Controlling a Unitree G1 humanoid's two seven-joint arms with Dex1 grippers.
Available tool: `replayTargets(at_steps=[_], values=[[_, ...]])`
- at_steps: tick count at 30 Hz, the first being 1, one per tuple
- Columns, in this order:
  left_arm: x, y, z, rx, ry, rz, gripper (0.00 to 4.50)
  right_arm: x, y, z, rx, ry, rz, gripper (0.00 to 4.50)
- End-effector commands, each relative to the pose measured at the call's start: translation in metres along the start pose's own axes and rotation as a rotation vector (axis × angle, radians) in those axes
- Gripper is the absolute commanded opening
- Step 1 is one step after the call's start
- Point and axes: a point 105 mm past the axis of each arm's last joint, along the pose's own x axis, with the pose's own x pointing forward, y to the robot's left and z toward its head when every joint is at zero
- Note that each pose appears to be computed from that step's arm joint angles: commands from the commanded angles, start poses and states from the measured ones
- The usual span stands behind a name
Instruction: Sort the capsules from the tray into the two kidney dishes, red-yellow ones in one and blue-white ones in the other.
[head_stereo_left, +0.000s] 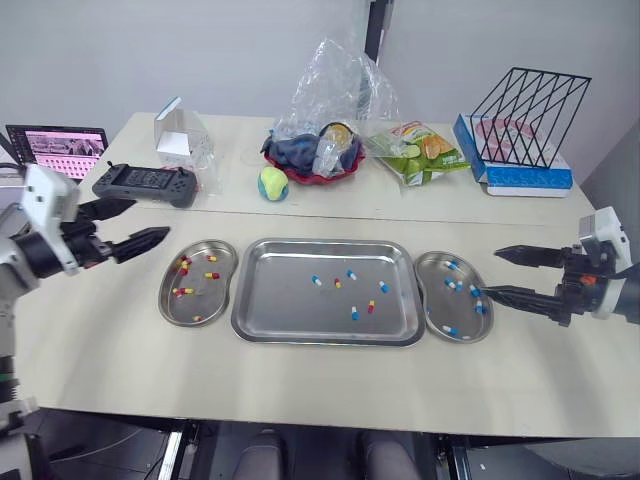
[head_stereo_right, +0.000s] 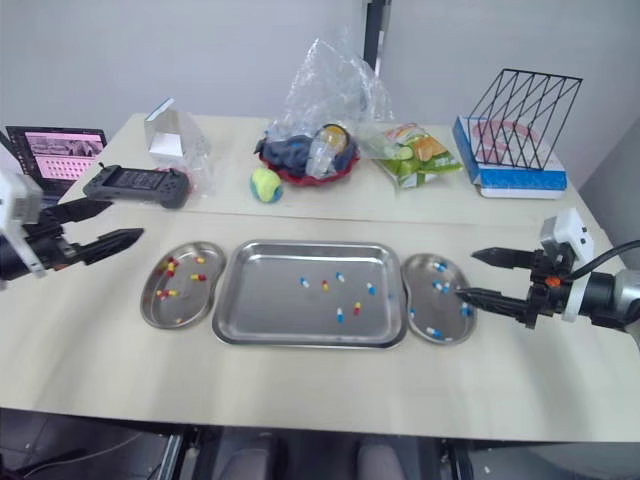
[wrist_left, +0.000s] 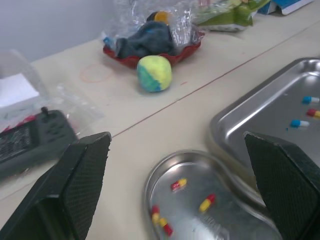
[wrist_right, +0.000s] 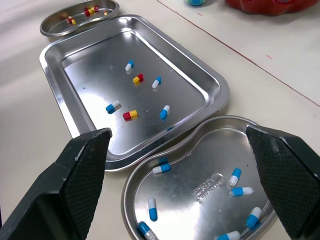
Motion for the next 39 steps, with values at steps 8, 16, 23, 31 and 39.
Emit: replayTargets(at_steps=[8, 16, 23, 31, 39], values=[[-0.053, 0.014, -0.036, 0.016, 0.086, -0.004, 4.48, -0.02, -0.017, -0.008, -0.027, -0.001, -0.094, 4.5], [-0.059, 0.044, -0.049, 0.049, 0.106, 0.232, 4.48, -0.02, -0.024, -0.014, -0.03, -0.011, -0.137, 4.5], [-0.069, 0.038, -0.056, -0.041, 0.139, 0.171, 4.48, -0.019, -0.024, -0.02, -0.02, -0.013, -0.15, 4.5], [-0.063, 0.037, -0.054, -0.056, 0.139, 0.15, 4.48, -0.018, -0.023, -0.02, -0.018, -0.017, -0.148, 4.5], [-0.059, 0.023, -0.047, -0.096, 0.098, 0.053, 4.48, -0.008, -0.015, -0.013, -0.046, -0.002, -0.114, 4.5]])
